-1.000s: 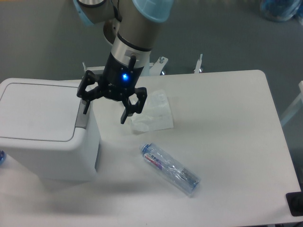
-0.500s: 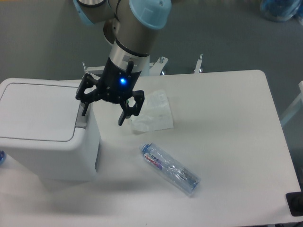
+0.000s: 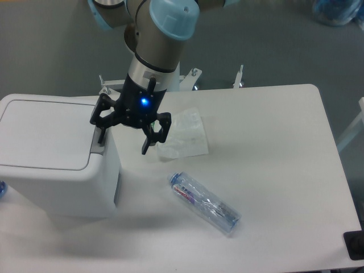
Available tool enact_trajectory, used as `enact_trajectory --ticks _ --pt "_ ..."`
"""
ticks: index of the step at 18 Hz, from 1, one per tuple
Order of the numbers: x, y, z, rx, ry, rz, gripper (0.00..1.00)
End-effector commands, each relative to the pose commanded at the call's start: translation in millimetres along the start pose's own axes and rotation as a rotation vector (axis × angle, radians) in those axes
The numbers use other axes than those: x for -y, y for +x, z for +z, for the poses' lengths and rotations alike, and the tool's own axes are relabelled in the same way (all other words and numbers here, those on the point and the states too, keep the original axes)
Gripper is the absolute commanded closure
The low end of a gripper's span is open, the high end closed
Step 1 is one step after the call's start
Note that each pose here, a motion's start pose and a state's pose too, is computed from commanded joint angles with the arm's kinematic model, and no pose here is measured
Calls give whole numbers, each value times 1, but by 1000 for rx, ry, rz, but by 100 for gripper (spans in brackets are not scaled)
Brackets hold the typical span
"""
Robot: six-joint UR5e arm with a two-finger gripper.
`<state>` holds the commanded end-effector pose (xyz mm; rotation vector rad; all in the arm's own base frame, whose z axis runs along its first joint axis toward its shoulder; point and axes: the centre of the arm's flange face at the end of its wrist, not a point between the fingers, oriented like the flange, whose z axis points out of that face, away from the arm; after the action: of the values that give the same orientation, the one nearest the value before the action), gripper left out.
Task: Open the trash can
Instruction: 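Press down on the grey lid button with the gripper fingers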
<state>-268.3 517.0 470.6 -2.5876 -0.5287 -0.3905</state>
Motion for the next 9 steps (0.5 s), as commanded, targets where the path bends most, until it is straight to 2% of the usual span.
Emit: enact_trajectory --ticks 9 --pt "0 0 2 0 -4 1 0"
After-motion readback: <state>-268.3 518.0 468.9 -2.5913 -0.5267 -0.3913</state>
